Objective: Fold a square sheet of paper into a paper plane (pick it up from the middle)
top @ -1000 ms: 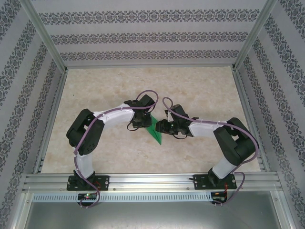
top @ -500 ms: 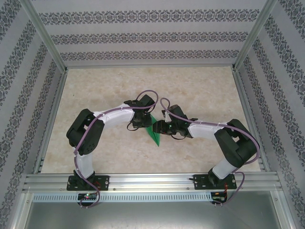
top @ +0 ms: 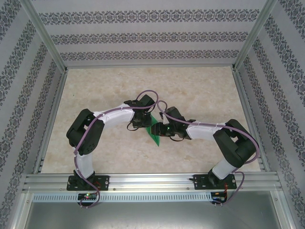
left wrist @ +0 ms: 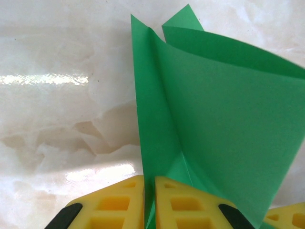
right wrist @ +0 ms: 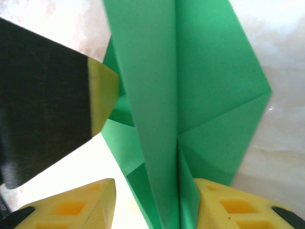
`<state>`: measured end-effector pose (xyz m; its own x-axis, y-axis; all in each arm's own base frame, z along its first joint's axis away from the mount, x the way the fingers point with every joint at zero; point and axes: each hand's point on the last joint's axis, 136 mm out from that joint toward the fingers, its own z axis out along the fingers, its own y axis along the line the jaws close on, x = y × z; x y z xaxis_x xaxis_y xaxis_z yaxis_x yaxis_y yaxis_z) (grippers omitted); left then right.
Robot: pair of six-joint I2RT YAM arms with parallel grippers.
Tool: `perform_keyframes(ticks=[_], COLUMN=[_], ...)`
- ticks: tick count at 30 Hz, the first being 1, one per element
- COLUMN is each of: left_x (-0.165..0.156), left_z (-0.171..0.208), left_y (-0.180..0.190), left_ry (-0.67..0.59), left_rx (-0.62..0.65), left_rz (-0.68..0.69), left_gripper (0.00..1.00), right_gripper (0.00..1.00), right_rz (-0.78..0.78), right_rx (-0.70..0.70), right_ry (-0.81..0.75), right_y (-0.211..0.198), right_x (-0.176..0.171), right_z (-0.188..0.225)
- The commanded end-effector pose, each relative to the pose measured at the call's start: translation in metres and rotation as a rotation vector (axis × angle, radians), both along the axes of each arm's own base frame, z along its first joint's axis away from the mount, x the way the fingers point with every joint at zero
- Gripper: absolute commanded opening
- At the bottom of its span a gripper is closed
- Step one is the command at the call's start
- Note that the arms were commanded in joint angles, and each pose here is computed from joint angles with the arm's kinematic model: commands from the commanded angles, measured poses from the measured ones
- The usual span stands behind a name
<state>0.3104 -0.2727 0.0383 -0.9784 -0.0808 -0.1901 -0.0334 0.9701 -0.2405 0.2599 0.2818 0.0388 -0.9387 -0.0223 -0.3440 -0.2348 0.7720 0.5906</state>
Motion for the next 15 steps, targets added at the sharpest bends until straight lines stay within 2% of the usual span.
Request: perform_keyframes(ticks=[1, 15], left_x=[0.0030, 0.0029], left_z=[0.0040, 0.0047], left_y=[-0.0061, -0.0082], left_ry=[-0.028, -0.027], left_rx=[-0.019, -0.030], left_rz=[-0.009, -0.008], left_gripper=[0.14, 0.15], right_gripper=[0.42, 0.41], right_rz=[0.010, 0.008], right_rx=[-0.066, -0.105], right_ry=[-0.029, -0.042], right_y=[-0.0020, 0.0001], right_x=[0.0030, 0.0019], right_z=[-0.0075, -0.0101])
